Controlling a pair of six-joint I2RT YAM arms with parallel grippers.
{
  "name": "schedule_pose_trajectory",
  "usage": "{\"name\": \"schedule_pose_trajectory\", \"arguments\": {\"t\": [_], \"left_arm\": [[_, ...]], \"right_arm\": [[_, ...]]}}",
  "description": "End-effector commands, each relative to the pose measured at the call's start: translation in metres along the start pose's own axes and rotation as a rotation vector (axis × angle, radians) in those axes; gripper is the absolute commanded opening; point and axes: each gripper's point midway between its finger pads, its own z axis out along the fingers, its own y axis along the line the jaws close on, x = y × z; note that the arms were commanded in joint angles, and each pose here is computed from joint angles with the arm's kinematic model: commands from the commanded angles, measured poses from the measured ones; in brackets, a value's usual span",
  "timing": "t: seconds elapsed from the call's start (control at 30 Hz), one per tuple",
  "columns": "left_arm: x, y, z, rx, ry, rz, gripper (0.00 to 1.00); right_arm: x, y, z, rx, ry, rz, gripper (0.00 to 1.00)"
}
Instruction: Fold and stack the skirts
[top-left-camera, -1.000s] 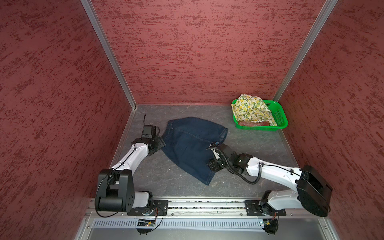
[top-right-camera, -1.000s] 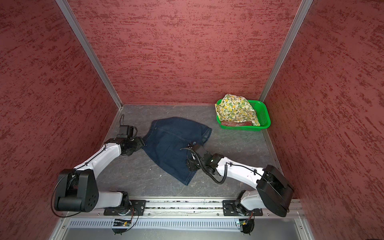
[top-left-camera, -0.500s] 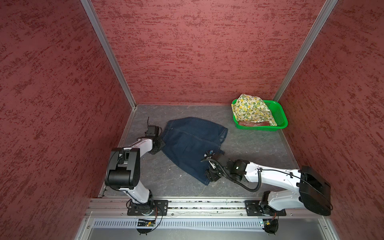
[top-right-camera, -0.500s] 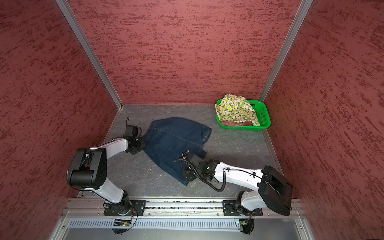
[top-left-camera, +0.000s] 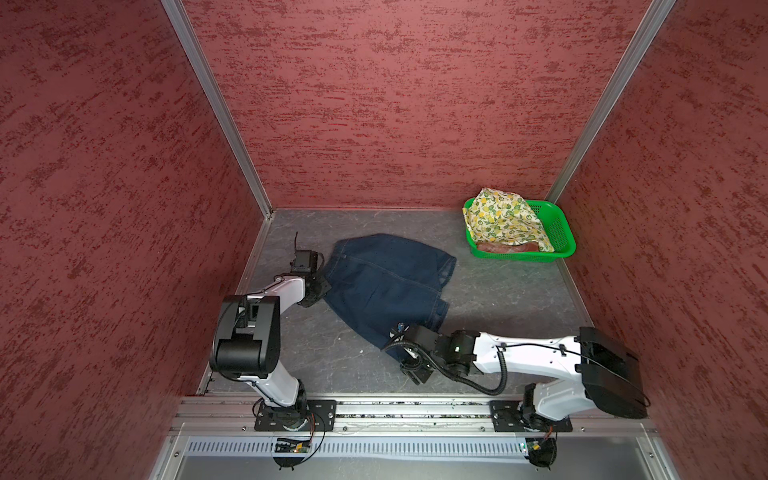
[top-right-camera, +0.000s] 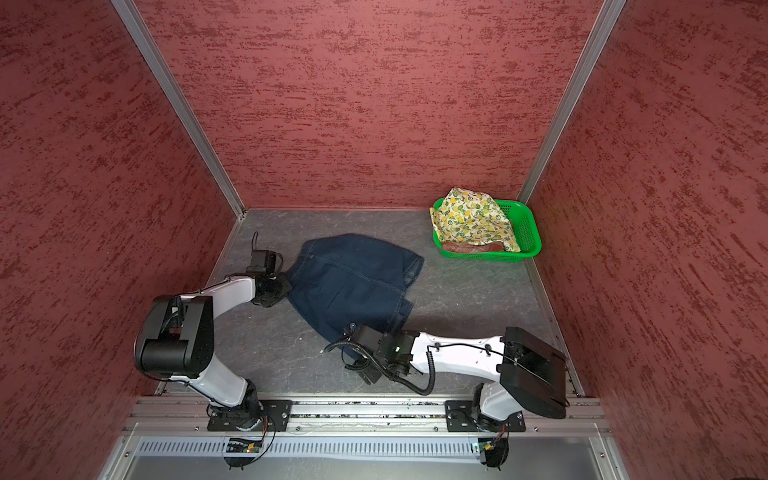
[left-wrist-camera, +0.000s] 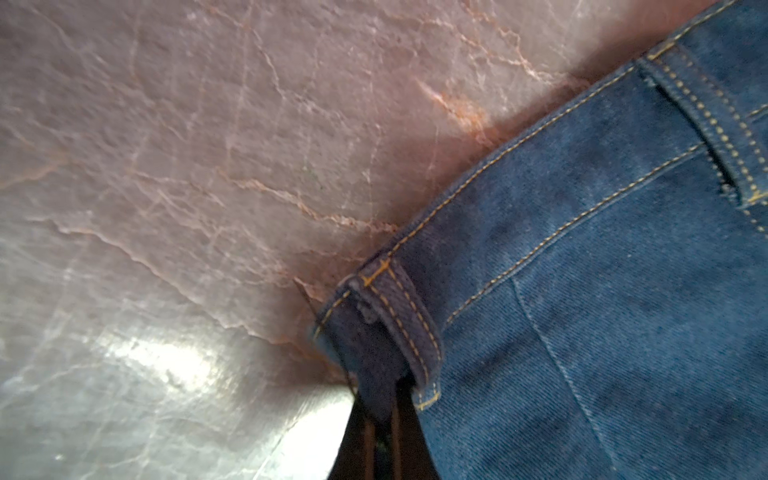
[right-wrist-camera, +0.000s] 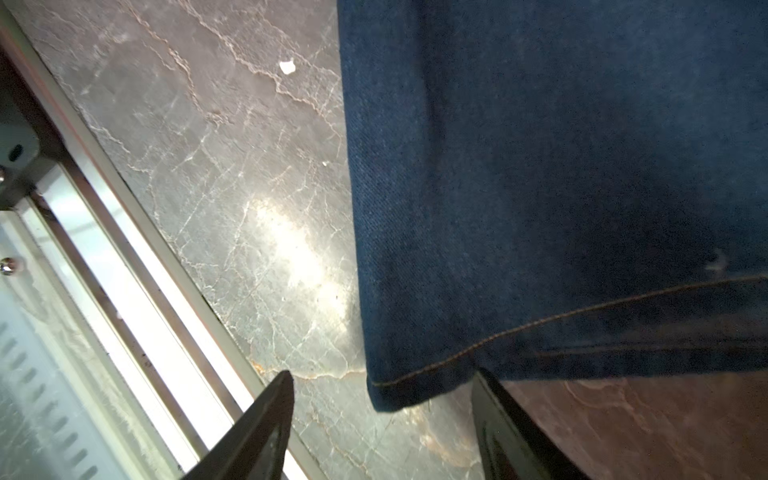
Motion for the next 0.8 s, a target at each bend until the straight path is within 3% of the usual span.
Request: {"name": "schedule_pose_trajectory", "arguments": {"t": [0.0, 0.17, 0.2, 0.3, 0.47, 0.63, 0.77], "left_arm": [[-0.012, -0.008, -0.009, 0.041, -0.044, 0.000, 0.00], [-0.014, -0.009, -0.014, 0.049, -0.056, -0.001, 0.00], [-0.015, -0.010, -0.016, 0.052, -0.061, -0.003, 0.00], [-0.020, -0.016, -0.027, 0.079, -0.083, -0.007, 0.00], [-0.040, -0.033, -0.076, 0.153, -0.166, -0.003, 0.00], [-0.065, -0.058, -0.151, 0.251, -0.284, 0.031, 0.00], [-0.077, -0.074, -0.210, 0.316, -0.371, 0.069, 0.00]], "right_arm": [[-0.004, 0.001, 0.008, 0.020, 0.005, -0.026, 0.67], [0.003, -0.012, 0.021, 0.100, 0.044, -0.029, 0.56], [0.004, -0.016, 0.022, 0.120, 0.050, -0.032, 0.46], [-0.002, -0.023, 0.020, 0.171, 0.032, -0.027, 0.03], [-0.044, -0.039, -0.027, 0.220, -0.122, 0.029, 0.00], [-0.100, -0.094, -0.116, 0.342, -0.354, 0.170, 0.00], [-0.129, -0.126, -0.186, 0.485, -0.479, 0.206, 0.00]]}}
